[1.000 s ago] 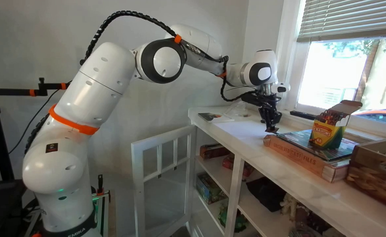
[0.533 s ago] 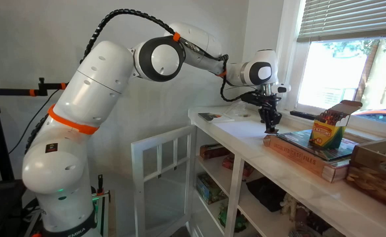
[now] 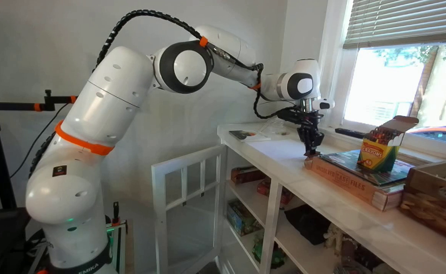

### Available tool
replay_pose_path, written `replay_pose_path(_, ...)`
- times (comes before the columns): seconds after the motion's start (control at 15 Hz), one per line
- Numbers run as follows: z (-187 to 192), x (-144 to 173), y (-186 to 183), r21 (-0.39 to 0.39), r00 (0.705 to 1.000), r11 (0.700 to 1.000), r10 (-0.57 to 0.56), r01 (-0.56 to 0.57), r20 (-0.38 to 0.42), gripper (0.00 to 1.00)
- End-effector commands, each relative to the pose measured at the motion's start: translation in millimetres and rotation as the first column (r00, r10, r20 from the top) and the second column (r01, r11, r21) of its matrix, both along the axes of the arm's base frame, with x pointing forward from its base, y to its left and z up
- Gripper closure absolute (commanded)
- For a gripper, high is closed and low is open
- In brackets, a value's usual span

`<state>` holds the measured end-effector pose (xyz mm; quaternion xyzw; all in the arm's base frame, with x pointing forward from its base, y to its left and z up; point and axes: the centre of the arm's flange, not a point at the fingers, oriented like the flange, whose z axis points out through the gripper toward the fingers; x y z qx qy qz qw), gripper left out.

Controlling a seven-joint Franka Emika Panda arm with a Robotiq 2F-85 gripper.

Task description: Put the dark brown wooden block on the light brown wooden block on the left

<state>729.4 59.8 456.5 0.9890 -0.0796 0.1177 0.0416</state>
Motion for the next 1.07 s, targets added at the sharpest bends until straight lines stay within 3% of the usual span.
replay_pose_path(0.0, -4, -12, 1, -0.016, 1.000, 1.000, -0.005, 0.005, -0.022, 0.42)
replay_pose_path(0.27, -4, -14, 1, -0.017, 1.000, 1.000, -0.007, 0.007, -0.024, 0.12)
replay_pose_path(0.4, -1, -17, -3, -0.013, 0.999, 1.000, -0.019, 0.018, -0.034, 0.01)
replay_pose_path(1.0, 15, -57, -23, 0.018, 0.990, 0.999, -0.048, 0.051, -0.129, 0.00)
